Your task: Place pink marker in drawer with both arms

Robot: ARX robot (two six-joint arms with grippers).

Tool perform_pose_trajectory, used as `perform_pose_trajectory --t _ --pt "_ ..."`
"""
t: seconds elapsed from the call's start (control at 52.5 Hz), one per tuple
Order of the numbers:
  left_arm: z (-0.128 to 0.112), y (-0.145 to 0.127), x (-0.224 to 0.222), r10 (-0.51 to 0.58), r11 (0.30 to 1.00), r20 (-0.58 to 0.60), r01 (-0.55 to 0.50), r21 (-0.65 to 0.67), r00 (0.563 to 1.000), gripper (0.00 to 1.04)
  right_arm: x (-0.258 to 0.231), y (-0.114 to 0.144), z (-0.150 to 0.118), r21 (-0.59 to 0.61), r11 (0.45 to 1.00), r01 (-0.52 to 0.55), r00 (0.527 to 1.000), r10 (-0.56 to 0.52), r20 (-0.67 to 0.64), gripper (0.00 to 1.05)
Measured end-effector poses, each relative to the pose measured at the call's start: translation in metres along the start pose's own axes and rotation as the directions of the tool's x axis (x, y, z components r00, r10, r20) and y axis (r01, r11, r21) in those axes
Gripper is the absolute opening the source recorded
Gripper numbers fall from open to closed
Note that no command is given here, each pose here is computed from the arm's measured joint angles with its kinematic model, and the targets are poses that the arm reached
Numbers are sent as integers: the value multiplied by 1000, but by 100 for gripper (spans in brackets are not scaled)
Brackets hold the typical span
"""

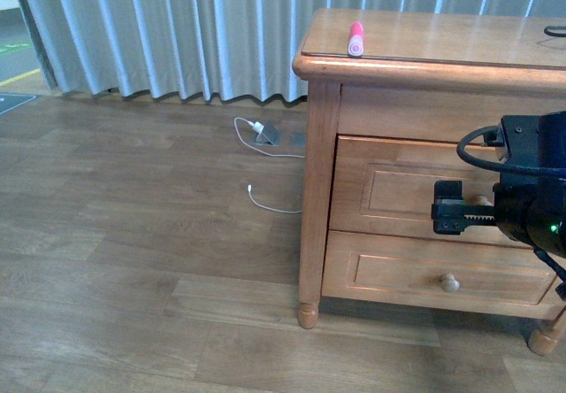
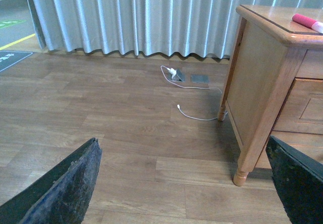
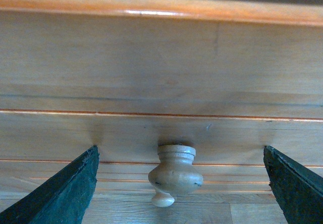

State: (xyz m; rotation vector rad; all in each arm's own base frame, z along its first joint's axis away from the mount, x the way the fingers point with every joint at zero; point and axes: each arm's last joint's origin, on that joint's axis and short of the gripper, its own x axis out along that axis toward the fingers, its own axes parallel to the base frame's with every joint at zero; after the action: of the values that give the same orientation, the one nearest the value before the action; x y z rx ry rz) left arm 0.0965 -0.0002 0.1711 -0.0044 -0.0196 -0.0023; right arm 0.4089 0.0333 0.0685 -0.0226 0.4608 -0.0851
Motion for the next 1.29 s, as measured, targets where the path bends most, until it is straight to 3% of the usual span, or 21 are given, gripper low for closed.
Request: perform_pose_trajectory --t 0.647,0.781,0.895,1.085,1.295 --pt "0 0 0 0 1000 0 0 0 1000 99 3 2 -3 -12 1000 -7 1000 7 -17 96" --pt "0 0 0 0 1000 0 0 0 1000 99 3 2 -2 -11 1000 2 1000 -2 -12 78" --pt "0 0 0 0 1000 0 0 0 1000 99 3 2 -2 -15 1000 12 1000 -12 -3 54" --pt "0 0 0 0 1000 0 0 0 1000 99 3 2 -2 -19 1000 10 1000 -10 -3 27" --pt "0 0 0 0 1000 0 0 0 1000 99 0 3 -4 13 1000 8 999 -8 -40 23"
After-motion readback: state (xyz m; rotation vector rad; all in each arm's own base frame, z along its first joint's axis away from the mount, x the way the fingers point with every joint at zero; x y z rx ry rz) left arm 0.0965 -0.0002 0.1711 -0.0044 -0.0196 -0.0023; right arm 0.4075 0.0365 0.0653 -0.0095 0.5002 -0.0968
